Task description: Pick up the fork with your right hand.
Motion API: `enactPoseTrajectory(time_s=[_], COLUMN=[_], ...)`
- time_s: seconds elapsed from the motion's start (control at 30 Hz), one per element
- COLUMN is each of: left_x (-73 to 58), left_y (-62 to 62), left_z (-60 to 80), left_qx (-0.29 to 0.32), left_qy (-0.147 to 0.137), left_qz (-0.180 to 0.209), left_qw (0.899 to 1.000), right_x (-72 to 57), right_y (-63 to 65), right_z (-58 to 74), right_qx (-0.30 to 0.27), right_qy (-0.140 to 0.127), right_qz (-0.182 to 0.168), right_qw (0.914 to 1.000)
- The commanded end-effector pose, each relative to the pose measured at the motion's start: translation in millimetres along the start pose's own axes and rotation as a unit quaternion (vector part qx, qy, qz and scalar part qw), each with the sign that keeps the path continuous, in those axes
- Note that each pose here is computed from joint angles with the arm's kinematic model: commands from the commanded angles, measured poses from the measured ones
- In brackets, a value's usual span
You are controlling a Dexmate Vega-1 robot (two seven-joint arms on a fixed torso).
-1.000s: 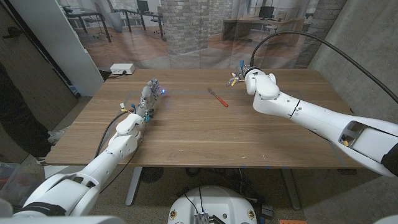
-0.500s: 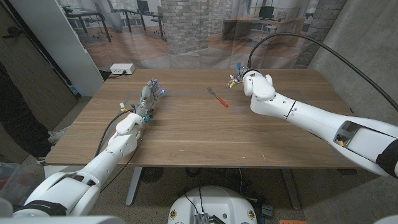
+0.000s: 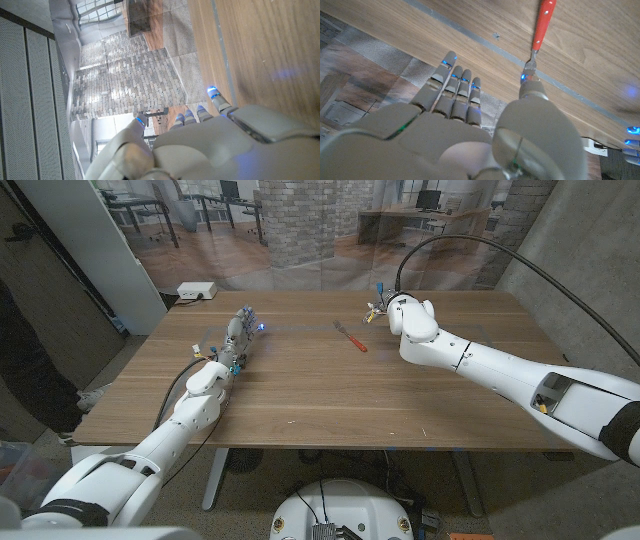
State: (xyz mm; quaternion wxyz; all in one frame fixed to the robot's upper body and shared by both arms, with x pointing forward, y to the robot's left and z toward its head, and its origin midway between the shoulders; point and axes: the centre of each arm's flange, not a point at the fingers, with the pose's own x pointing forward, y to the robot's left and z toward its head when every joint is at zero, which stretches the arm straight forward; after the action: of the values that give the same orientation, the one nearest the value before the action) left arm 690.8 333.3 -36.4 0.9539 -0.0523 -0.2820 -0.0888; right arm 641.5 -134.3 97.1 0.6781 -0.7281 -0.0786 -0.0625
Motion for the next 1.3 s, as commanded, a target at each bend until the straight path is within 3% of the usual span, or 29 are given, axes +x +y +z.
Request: enactPoseTrajectory(time_s=[0.03, 0.63, 1.3], left_x=[1.7, 6.1, 7.2], left_y=[1.0, 2.4, 3.4], left_z=[-0.8, 1.2, 0.2], left_qx=[0.001, 0.002, 0.003], left_qy=[0.003, 0.002, 0.006], left_qz=[0.000, -0.002, -0.003], left_qw=[1.000, 1.000, 1.000], right_x=[3.4, 3.7, 3.0], right_y=[4.8, 13.6, 26.3], right_z=[5.3, 16.1, 28.2], right_qx=[-0.006, -0.021, -0.022], right_qy=[-0.004, 0.011, 0.003], right_qz=[0.007, 0.002, 0.009], right_qw=[0.9999, 0.9997, 0.9997])
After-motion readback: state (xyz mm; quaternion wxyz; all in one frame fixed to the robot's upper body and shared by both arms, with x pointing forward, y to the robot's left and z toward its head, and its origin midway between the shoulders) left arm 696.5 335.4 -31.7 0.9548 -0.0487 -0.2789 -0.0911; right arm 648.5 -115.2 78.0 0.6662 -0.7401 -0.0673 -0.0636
